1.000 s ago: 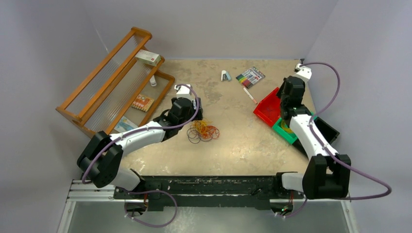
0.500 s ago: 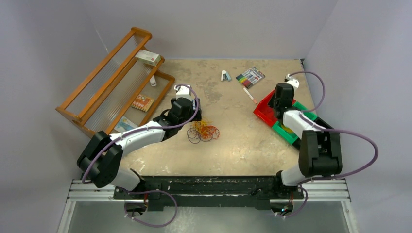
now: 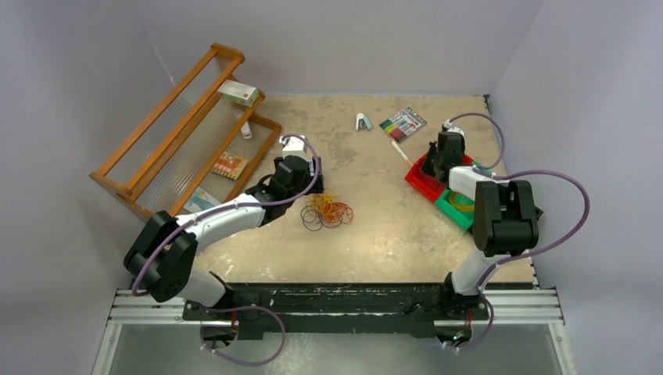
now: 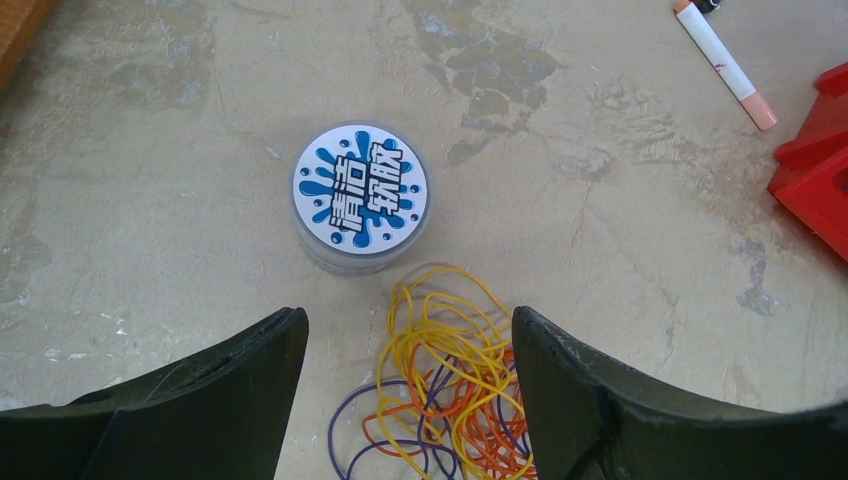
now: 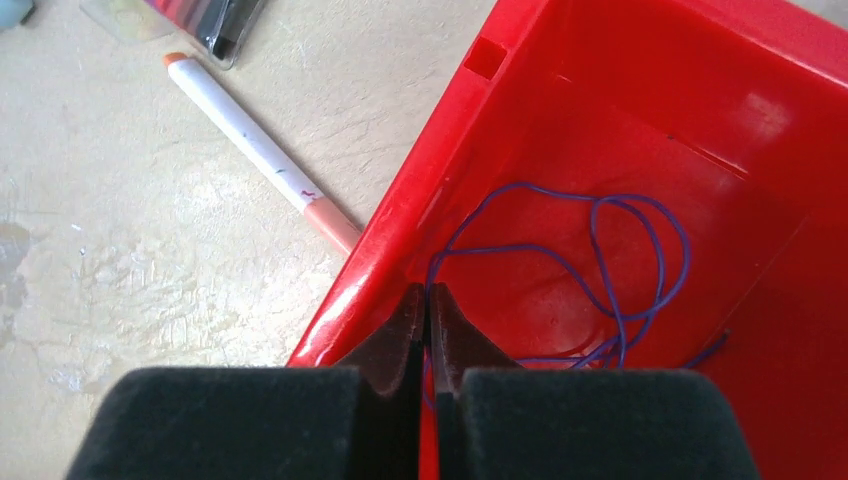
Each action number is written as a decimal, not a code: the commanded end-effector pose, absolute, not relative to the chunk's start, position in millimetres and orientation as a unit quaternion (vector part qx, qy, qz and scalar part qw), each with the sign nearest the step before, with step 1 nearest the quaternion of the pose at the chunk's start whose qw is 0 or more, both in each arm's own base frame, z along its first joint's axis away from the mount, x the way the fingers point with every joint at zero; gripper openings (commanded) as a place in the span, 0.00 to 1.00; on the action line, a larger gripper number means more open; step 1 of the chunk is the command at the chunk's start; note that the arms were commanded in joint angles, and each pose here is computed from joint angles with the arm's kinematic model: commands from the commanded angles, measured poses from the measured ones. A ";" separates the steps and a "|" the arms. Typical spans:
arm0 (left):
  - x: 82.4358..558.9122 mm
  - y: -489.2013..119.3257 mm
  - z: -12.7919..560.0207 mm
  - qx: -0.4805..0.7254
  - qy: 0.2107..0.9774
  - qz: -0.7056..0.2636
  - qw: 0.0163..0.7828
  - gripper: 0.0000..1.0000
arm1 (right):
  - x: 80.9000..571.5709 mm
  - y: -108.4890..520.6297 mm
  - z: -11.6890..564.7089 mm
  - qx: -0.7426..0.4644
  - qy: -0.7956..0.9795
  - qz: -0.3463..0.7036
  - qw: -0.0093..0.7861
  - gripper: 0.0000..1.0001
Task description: Untangle the cables
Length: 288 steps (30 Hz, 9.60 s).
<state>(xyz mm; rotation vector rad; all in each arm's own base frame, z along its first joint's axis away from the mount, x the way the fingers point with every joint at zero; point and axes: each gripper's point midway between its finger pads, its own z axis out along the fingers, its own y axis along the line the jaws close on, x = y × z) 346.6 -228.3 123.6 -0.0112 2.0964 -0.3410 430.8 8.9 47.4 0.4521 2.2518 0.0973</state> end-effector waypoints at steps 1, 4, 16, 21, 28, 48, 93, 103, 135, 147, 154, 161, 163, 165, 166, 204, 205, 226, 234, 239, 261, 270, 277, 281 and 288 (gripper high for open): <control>358.9 -230.0 151.6 -0.021 0.844 -0.153 0.513 0.74 | 444.9 28.6 52.9 0.127 0.898 0.088 0.412 0.03; 359.5 -229.6 152.2 -0.022 0.844 -0.152 0.514 0.74 | 455.8 44.4 57.9 0.099 0.897 0.125 0.413 0.04; 360.6 -214.4 157.3 -0.040 0.842 -0.130 0.522 0.73 | 461.0 140.2 45.7 -0.050 0.909 0.179 0.372 0.11; 356.3 -193.4 161.9 -0.068 0.836 -0.107 0.535 0.73 | 452.7 184.0 44.1 -0.102 0.902 0.216 0.358 0.13; 353.3 -171.1 163.7 -0.099 0.828 -0.086 0.546 0.74 | 432.2 213.3 45.0 -0.162 0.895 0.241 0.340 0.17; 355.3 -172.5 164.1 -0.107 0.831 -0.108 0.536 0.88 | 444.6 148.0 149.3 -0.077 0.880 0.089 0.460 0.57; 341.7 -230.6 77.6 -0.051 0.890 -0.203 0.406 0.70 | 282.1 269.4 71.7 -0.311 0.859 0.286 0.289 0.57; 346.2 -234.1 73.2 -0.051 0.891 -0.202 0.403 0.68 | 282.7 275.9 62.0 -0.325 0.854 0.295 0.278 0.40; 359.5 -187.8 51.3 -0.111 0.894 -0.147 0.409 0.00 | 321.4 241.2 328.8 -0.264 0.708 0.235 0.612 0.00; 356.5 -182.8 43.0 -0.112 0.899 -0.135 0.402 0.00 | 305.1 176.1 473.7 -0.136 0.601 0.187 0.765 0.00; 354.7 -182.4 37.2 -0.110 0.902 -0.133 0.397 0.00 | 295.1 149.4 527.9 -0.097 0.547 0.157 0.817 0.00; 352.1 -180.5 33.2 -0.109 0.904 -0.129 0.394 0.00 | 285.1 109.6 561.9 -0.030 0.515 0.106 0.850 0.00; 351.3 -179.6 31.8 -0.109 0.904 -0.127 0.393 0.00 | 279.9 93.6 571.2 0.001 0.504 0.091 0.859 0.00; 350.8 -178.9 30.6 -0.110 0.905 -0.126 0.392 0.00 | 274.7 76.3 580.3 0.034 0.494 0.071 0.866 0.00; 350.6 -178.9 30.3 -0.109 0.905 -0.126 0.392 0.00 | 272.6 69.4 583.8 0.046 0.491 0.061 0.868 0.00; 354.5 -174.3 109.6 -0.097 0.860 -0.158 0.475 0.25 | 283.3 109.5 633.8 -0.005 0.453 0.125 0.883 0.00; 354.4 -173.1 121.9 -0.095 0.853 -0.162 0.488 0.30 | 287.9 118.5 626.1 -0.017 0.463 0.136 0.876 0.00; 299.3 -278.9 191.3 0.144 0.717 -0.380 0.567 0.58 | 327.9 173.4 569.5 -0.075 0.554 0.184 0.808 0.00; 286.5 -301.7 158.0 0.225 0.718 -0.355 0.555 0.61 | 329.1 173.3 561.1 -0.078 0.563 0.181 0.803 0.00; 295.7 -305.6 130.9 0.227 0.742 -0.331 0.537 0.59 | 328.5 174.0 559.5 -0.081 0.564 0.182 0.802 0.00; 321.9 -286.7 216.5 0.159 0.722 -0.291 0.607 0.00 | 330.2 172.1 485.0 -0.075 0.628 0.175 0.755 0.00; 337.3 -280.1 290.2 0.128 0.729 -0.264 0.619 0.00 | 318.3 183.4 410.0 -0.107 0.671 0.198 0.706 0.00; 343.2 -289.2 308.9 0.115 0.721 -0.284 0.621 0.00 | 322.3 182.4 384.9 -0.094 0.691 0.194 0.690 0.00; 350.9 -307.9 311.5 0.122 0.710 -0.309 0.621 0.00 | 335.2 166.5 368.7 -0.036 0.721 0.157 0.675 0.00; 384.2 -340.1 302.9 0.112 0.703 -0.323 0.624 0.00 | 361.8 148.9 349.3 -0.002 0.741 0.145 0.655 0.00</control>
